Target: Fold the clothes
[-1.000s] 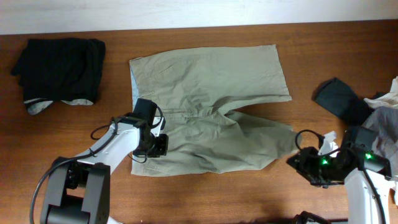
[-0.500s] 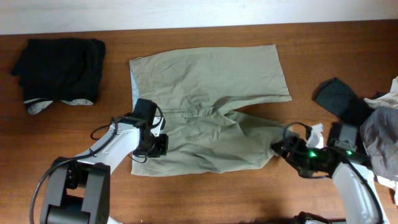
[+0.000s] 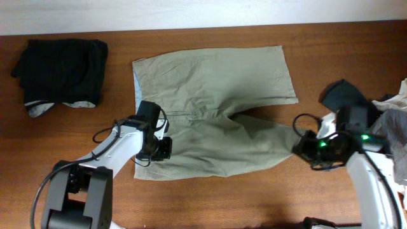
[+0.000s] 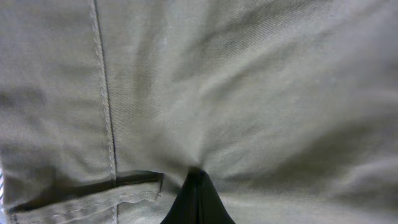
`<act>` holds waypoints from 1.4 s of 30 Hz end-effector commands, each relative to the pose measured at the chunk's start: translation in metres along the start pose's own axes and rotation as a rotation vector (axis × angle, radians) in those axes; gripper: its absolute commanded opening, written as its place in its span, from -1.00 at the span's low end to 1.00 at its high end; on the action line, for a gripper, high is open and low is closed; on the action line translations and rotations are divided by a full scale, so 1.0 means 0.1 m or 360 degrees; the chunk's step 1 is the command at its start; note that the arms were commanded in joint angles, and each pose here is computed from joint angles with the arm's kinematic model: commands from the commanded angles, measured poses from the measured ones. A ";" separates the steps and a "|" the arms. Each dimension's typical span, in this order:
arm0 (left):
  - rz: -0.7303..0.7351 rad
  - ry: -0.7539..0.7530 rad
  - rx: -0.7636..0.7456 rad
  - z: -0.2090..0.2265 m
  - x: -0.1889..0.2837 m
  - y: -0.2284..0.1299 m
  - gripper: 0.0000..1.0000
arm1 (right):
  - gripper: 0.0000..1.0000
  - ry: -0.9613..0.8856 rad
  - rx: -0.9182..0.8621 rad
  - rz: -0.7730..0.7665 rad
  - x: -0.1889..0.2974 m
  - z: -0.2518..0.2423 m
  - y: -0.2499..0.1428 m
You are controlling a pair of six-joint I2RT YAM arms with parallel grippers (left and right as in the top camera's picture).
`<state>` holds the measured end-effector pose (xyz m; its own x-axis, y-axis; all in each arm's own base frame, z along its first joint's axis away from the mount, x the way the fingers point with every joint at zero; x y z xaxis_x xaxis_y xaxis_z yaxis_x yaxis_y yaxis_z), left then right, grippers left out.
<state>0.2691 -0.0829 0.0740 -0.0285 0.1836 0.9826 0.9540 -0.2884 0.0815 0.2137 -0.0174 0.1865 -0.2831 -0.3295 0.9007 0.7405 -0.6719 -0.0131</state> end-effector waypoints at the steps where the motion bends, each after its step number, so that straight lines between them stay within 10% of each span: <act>1: 0.0138 0.0144 0.0034 0.11 -0.17 -0.15 -0.99 | -0.92 -0.0250 0.0151 -0.0271 0.45 0.01 0.02; 16: 0.0146 0.0143 0.0036 0.11 -0.17 -0.16 -0.99 | -0.92 -0.0407 0.0027 0.0174 0.66 -0.26 -0.68; 42: 0.0193 0.0141 0.0047 0.11 -0.17 -0.21 -0.98 | -0.92 -0.0323 0.0629 -0.0199 -0.92 0.22 0.87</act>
<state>0.2666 -0.0815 0.0742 -0.0140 0.1608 0.9869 0.9554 -0.2889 0.0607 0.3115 -0.0371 0.1302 -0.3224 -0.1360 0.9368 0.8730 -0.4253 0.2388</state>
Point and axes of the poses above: each gripper's point midway between its finger pads, its own x axis back along the fingers, its own z axis along the line the jaws close on, y = z × x, the point moved 8 cm from there along x, back along the fingers, and after that the axes turned 12 degrees about -x, right-handed, at the moved point
